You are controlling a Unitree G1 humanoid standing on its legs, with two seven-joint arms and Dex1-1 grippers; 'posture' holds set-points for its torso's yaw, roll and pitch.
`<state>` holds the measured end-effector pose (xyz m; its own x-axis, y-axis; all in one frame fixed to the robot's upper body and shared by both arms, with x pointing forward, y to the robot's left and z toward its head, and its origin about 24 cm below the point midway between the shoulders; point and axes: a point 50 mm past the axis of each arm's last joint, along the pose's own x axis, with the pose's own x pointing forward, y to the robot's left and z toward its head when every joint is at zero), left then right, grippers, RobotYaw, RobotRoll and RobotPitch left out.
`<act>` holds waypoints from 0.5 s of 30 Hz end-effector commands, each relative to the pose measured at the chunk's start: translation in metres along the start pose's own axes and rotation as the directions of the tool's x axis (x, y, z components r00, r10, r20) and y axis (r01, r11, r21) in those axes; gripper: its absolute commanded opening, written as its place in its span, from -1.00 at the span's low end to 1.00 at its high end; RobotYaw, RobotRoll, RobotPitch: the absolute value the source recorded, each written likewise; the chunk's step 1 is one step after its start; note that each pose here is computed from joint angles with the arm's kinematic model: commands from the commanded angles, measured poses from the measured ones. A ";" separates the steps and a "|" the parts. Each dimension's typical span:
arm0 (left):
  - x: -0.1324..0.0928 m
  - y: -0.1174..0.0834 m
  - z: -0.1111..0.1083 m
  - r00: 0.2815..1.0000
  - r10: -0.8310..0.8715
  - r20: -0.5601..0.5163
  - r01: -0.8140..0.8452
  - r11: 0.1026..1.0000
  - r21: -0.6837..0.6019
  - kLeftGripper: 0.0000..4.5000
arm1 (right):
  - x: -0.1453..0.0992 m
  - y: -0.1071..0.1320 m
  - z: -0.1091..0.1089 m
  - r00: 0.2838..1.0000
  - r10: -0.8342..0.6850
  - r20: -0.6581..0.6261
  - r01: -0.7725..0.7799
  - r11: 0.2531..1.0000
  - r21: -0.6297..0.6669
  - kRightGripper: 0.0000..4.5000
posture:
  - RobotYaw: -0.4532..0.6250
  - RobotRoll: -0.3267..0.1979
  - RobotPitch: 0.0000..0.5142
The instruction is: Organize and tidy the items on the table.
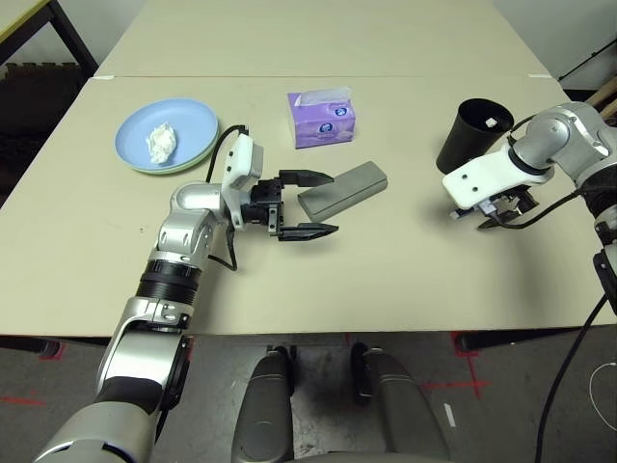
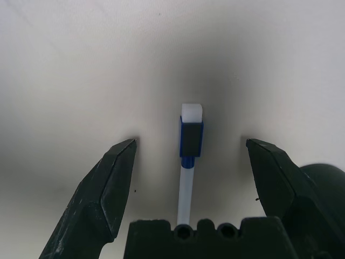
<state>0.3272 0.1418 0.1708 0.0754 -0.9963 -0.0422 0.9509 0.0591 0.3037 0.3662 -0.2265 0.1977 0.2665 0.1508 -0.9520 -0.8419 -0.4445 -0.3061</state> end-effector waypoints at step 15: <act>-0.002 -0.003 -0.001 1.000 -0.007 -0.013 0.007 1.000 -0.001 1.00 | 0.008 0.001 0.001 0.999 0.034 -0.012 -0.034 0.999 -0.009 0.99 | 0.09 0.25 -0.15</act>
<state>0.3271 0.1425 0.1707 0.0786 -0.9959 -0.0439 0.9519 0.0619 0.3001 0.3673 -0.2238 0.1903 0.2488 0.1346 -0.9591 -0.8446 -0.4545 -0.2829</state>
